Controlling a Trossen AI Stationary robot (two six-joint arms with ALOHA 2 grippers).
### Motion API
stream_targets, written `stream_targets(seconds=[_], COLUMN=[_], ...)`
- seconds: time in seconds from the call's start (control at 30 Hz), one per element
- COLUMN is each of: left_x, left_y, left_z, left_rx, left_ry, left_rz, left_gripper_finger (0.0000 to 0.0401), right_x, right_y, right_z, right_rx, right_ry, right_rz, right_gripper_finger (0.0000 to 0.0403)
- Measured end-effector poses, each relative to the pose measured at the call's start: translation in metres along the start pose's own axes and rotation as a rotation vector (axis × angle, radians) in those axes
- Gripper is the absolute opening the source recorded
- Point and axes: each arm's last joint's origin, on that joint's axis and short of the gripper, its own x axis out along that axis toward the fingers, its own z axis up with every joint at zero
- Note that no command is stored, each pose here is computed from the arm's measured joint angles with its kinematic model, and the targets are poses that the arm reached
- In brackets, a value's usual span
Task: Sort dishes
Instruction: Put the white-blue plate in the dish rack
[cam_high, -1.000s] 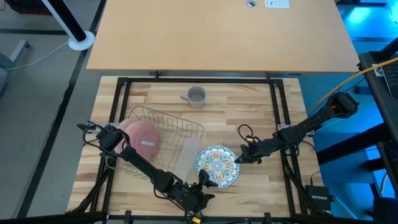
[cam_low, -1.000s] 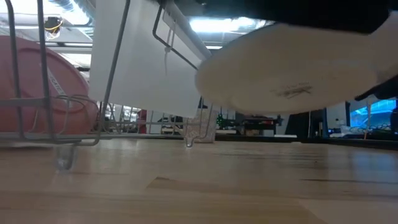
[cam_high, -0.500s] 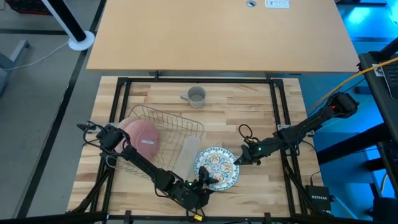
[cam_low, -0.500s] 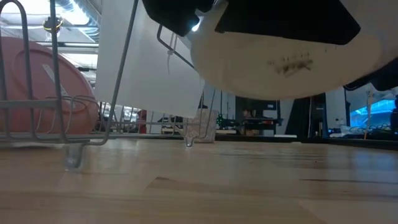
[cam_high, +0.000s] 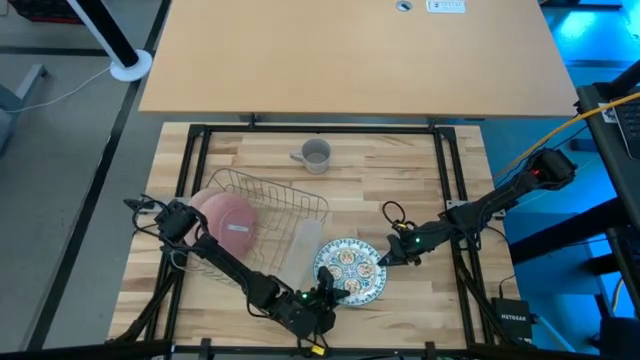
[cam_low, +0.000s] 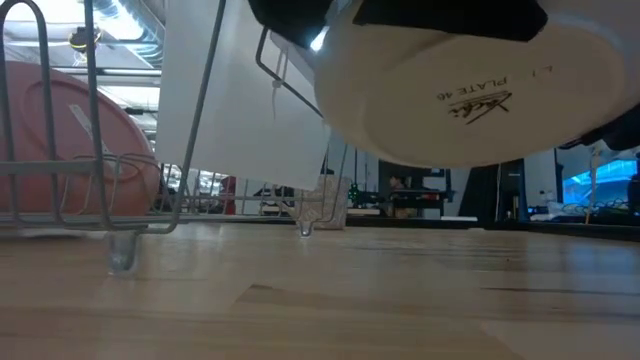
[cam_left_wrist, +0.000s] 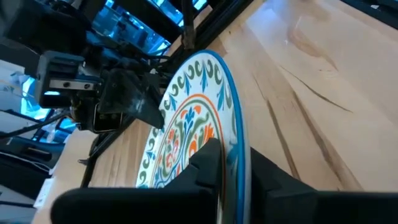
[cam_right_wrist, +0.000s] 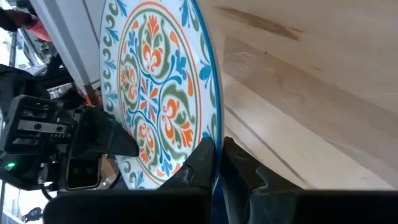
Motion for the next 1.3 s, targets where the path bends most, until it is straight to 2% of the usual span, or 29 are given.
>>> stream_targets(seconds=[0.4,0.87,1.0,1.3], left_x=[-0.006,-0.007,-0.010,-0.023], left_y=[0.007,0.010,0.007,-0.004], left_z=[0.020,0.025,0.027,0.033], left_rx=[0.018,0.024,0.025,0.033], left_ry=[-0.032,-0.041,-0.047,-0.081], left_rz=[0.037,0.045,0.042,0.016], left_gripper_finger=[0.0015,0.0014,0.0014,0.0014], right_x=[0.000,0.000,0.000,0.000], right_y=[0.002,0.001,0.001,0.001], right_z=[-0.001,-0.002,-0.001,0.003], right_rx=[-0.014,-0.039,-0.119,-0.218], right_ry=[0.011,0.043,0.038,-0.102], right_rz=[0.010,-0.002,-0.001,0.010], right_gripper_finger=[0.0027,0.0130,0.0135,0.0135])
